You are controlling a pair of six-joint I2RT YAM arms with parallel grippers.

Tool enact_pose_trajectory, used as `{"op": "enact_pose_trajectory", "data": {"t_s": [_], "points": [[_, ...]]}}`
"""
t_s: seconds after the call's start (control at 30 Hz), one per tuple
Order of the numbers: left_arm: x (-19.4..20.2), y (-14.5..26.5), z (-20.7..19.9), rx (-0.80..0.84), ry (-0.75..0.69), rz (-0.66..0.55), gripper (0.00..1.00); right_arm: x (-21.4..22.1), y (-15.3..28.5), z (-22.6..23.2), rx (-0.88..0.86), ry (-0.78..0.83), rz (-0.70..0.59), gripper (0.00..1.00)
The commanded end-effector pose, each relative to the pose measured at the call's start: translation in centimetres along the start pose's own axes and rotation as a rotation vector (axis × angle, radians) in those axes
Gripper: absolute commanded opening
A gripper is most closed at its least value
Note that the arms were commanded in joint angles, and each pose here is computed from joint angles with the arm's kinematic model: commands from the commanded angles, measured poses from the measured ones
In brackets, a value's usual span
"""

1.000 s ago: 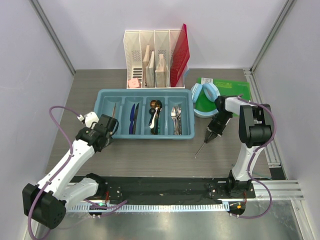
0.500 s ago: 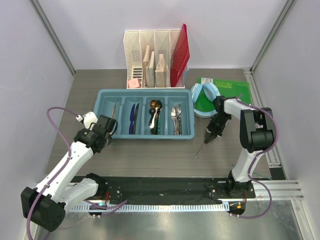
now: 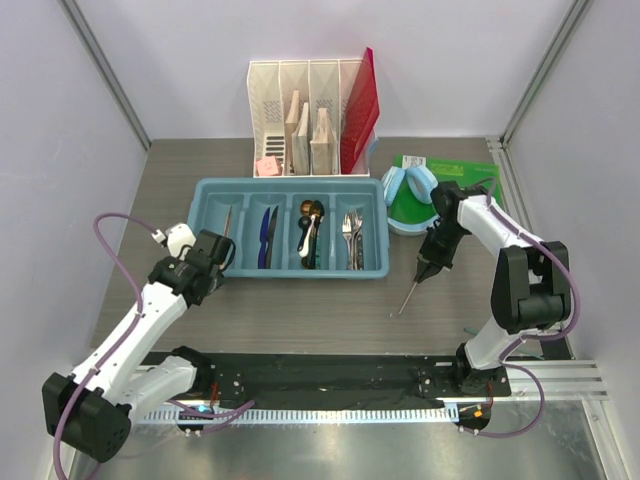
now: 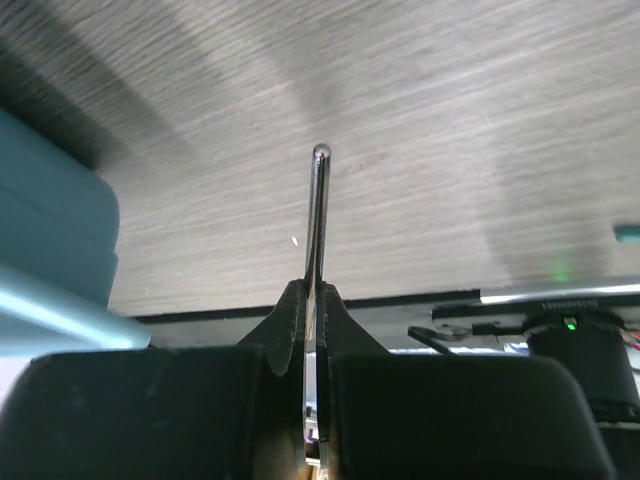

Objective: Sort the eating utensils into containers
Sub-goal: Pick up the chopstick from the center of the board, then place the chopstick in the storage box.

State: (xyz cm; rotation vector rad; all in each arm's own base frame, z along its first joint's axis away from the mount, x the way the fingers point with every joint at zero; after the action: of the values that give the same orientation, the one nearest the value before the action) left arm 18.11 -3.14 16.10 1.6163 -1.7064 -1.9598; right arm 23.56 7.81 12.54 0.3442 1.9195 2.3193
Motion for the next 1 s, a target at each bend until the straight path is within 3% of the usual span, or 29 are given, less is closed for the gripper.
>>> {"op": "enact_pose_trajectory", "data": {"t_s": [0.0,0.2,0.27,0.3,0.37,0.4,0.47,0.53,0.67,0.97], "points": [[-1.9,0.9,-0.7,0.016,0.034,-0.068,0.48,-0.3,5.0,1.4,-0.028,0.081,-0.109,0.01],[-3.1,1.7,-0.7,0.025,0.065,-0.115,0.54,-2.4,11.8,7.9,-0.196,0.207,-0.279,0.01],[-3.5,2.0,-1.0,0.028,0.063,-0.121,0.55,-2.8,12.1,11.1,-0.248,0.261,-0.257,0.01],[-3.7,2.1,-1.1,0.026,0.063,-0.123,0.54,-3.3,14.1,13.1,-0.292,0.304,-0.313,0.01],[-4.2,2.3,-1.5,0.021,0.063,-0.13,0.53,-4.5,13.2,15.7,-0.295,0.342,-0.274,0.01],[-4.3,2.4,-1.1,-0.008,0.058,-0.126,0.52,-4.4,15.5,18.3,-0.352,0.407,-0.333,0.01],[-5.1,2.8,-1.3,-0.034,0.077,-0.129,0.52,-5.5,13.8,21.0,-0.377,0.417,-0.266,0.01],[-5.8,3.4,-1.2,-0.052,0.095,-0.13,0.52,-5.7,15.5,24.1,-0.468,0.464,-0.316,0.01],[-7.0,4.3,-0.6,-0.058,0.141,-0.141,0.53,-6.0,13.0,28.1,-0.595,0.467,-0.248,0.01],[-5.6,3.9,0.3,-0.044,0.149,-0.1,0.5,-3.7,8.2,36.6,-0.848,0.568,-0.16,0.01]]}}
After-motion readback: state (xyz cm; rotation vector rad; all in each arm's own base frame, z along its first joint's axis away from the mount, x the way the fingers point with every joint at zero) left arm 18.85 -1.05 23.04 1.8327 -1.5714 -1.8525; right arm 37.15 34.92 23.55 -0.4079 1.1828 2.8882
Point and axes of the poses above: each gripper's point midway between its finger pads, its own y axis back along the fingers, its own z axis along the line the jaws close on, x = y × z, the point moved 5 cm from there along y, back along the fingers, and after that the axes turned 14 degrees about y, right-handed, at the moved point
